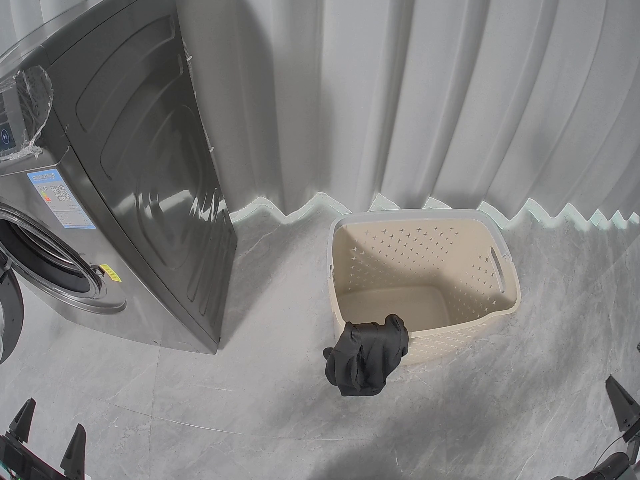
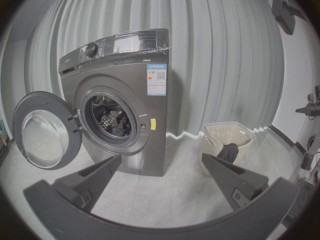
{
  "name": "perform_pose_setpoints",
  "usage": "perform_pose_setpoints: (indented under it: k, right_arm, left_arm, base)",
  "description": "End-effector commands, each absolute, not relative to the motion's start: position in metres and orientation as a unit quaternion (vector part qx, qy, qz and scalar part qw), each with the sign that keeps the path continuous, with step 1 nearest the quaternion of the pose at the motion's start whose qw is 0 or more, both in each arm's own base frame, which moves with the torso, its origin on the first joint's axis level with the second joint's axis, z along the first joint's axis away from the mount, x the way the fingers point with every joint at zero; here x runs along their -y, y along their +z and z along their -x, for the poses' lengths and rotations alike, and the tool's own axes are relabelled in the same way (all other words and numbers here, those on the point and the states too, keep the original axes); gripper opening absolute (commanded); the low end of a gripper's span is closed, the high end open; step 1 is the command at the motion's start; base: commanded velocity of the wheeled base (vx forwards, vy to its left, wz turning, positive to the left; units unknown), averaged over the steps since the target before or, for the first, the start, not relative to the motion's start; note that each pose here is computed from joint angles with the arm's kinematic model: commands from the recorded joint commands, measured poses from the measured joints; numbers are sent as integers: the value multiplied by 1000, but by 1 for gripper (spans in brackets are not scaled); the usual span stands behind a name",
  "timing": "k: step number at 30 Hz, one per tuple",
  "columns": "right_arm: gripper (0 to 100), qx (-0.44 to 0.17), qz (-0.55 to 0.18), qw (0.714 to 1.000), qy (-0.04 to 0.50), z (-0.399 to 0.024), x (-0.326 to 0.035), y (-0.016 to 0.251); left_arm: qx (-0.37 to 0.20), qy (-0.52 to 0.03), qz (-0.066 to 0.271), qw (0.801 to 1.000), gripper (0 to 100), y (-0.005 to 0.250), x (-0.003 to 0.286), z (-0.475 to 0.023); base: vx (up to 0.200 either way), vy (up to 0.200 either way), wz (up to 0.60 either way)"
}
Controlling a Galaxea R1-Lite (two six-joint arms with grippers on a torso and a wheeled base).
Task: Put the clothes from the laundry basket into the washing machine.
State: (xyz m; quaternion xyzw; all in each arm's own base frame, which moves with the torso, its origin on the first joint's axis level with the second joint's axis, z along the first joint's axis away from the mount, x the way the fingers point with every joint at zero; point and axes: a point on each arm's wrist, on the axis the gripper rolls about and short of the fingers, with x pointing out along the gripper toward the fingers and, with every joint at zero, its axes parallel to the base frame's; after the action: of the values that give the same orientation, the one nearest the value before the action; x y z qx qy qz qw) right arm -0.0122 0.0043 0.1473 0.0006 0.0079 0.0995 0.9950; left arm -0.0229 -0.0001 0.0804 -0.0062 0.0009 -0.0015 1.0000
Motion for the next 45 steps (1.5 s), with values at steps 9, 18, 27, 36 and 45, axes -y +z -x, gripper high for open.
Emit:
perform_pose_setpoints:
  k: [9, 18, 27, 36, 45]
  right_arm:
    - [100, -228, -8, 940, 253, -111, -29, 134]
    - [100, -282, -42, 925, 251, -142, -72, 118]
    - [100, -274, -5, 931, 240, -179, -116, 90]
    - [100, -277, 13, 931, 238, -206, -147, 60]
    - [100, -269, 15, 933, 241, -233, -169, 37]
  left_arm:
    - [-1, -2, 6, 1000, 100, 76, 0, 23]
    - [-1, -2, 8, 1000, 100, 76, 0, 23]
    - [-1, -2, 9, 1000, 100, 76, 0, 23]
    - [-1, -2, 9, 1000, 100, 76, 0, 23]
    - [-1, -2, 8, 1000, 100, 76, 0, 23]
  base:
    - [0, 0, 0]
    - [0, 0, 0]
    - [0, 0, 0]
    - [0, 0, 0]
    - [0, 0, 0]
